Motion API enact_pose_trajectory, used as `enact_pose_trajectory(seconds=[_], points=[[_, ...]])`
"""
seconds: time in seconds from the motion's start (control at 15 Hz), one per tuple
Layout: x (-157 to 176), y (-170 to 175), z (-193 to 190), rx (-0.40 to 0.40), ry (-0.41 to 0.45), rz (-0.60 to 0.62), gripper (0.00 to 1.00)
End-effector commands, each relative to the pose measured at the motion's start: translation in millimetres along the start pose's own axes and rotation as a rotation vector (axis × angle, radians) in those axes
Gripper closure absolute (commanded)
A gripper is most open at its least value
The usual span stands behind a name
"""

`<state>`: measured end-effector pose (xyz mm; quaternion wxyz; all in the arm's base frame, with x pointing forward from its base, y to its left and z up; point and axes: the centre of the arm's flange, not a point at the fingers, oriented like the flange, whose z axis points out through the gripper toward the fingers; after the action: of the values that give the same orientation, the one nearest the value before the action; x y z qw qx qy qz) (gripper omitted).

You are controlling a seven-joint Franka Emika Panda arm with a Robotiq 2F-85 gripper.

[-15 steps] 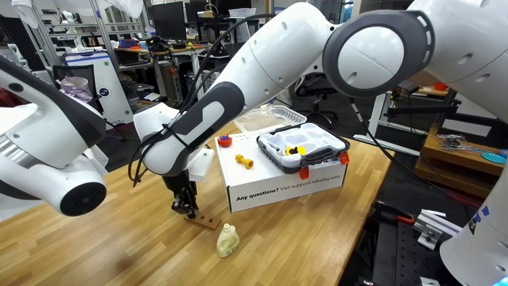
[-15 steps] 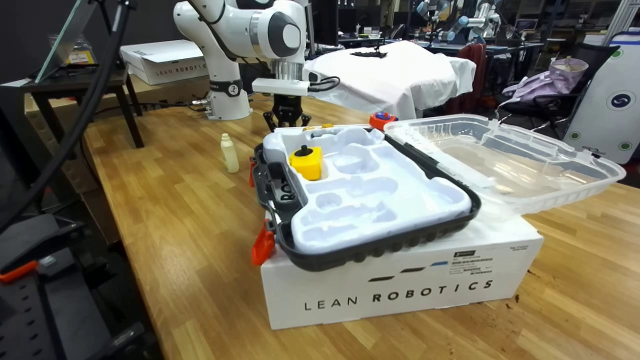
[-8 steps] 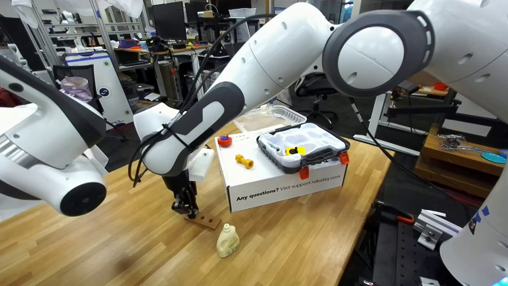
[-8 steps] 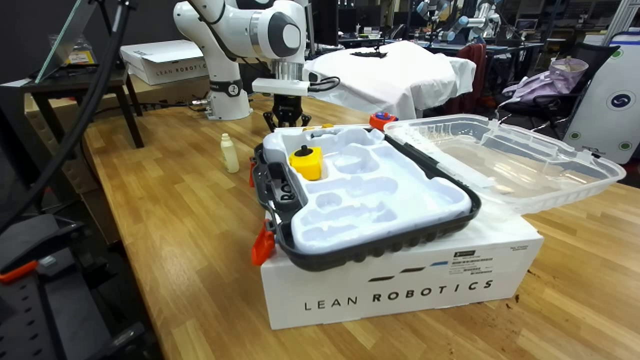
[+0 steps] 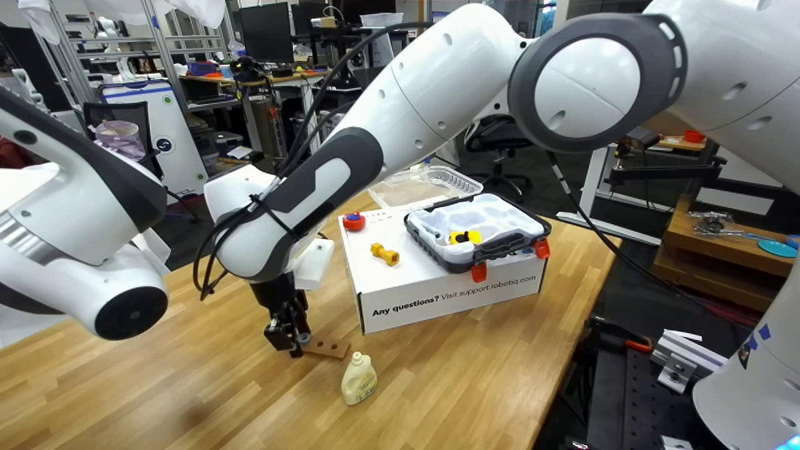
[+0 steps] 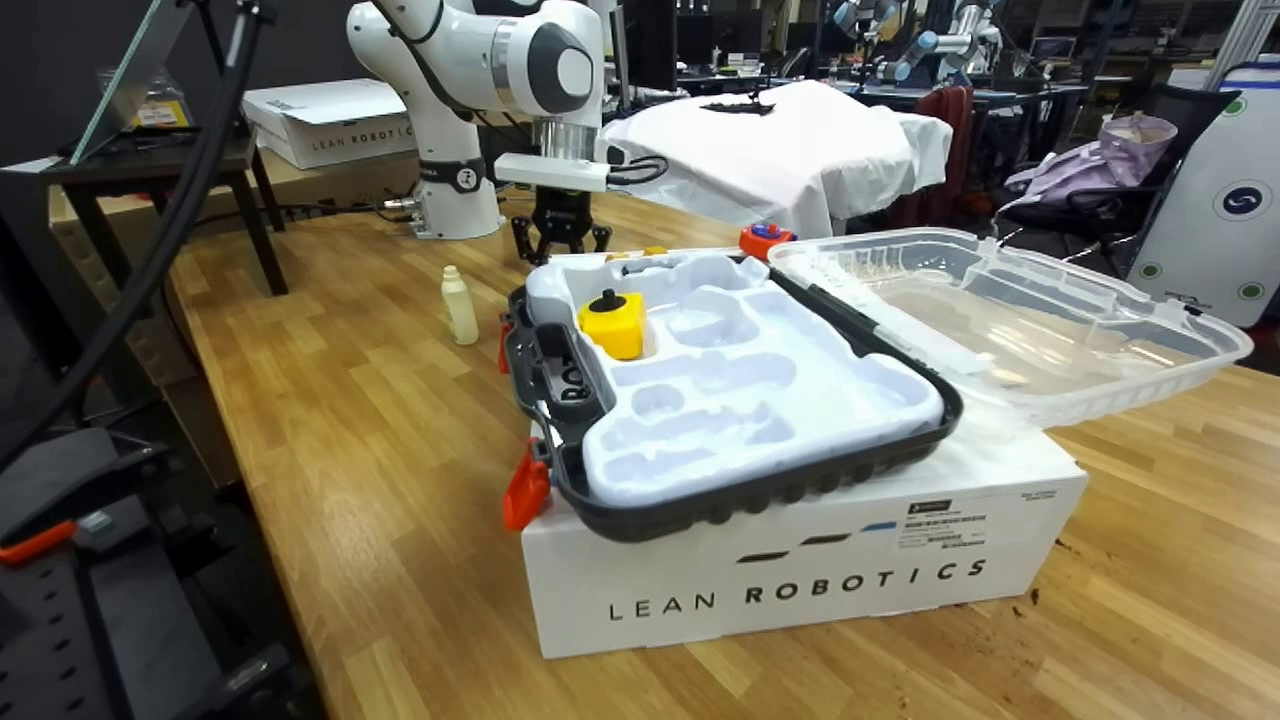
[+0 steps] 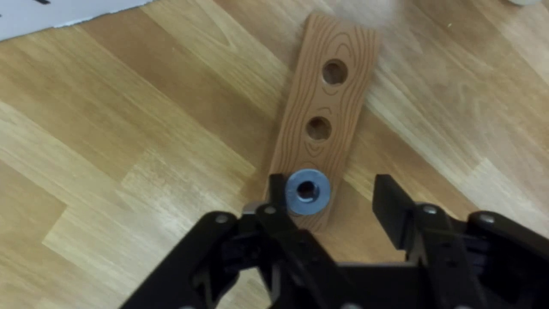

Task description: Move the nut from the box to the wooden block

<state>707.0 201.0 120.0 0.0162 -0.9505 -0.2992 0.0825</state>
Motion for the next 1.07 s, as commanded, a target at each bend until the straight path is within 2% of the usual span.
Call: enact_pose_trajectory(seconds=[0.0, 0.07, 0.2, 0.6, 1.0], points=[[3.2, -1.9, -2.8, 0.059, -0.013, -0.031, 0.13], [1.5, -2.4, -3.6, 0.061, -0.014, -0.031, 0.05], [-2.5, -0.2, -5.5, 0.060, -0.014, -0.028, 0.00], [-23.6, 9.9, -28.5, 0.037, 0.010, -0.007, 0.00], [-65.9, -16.6, -88.1, 0.010, 0.052, -0.013, 0.00]])
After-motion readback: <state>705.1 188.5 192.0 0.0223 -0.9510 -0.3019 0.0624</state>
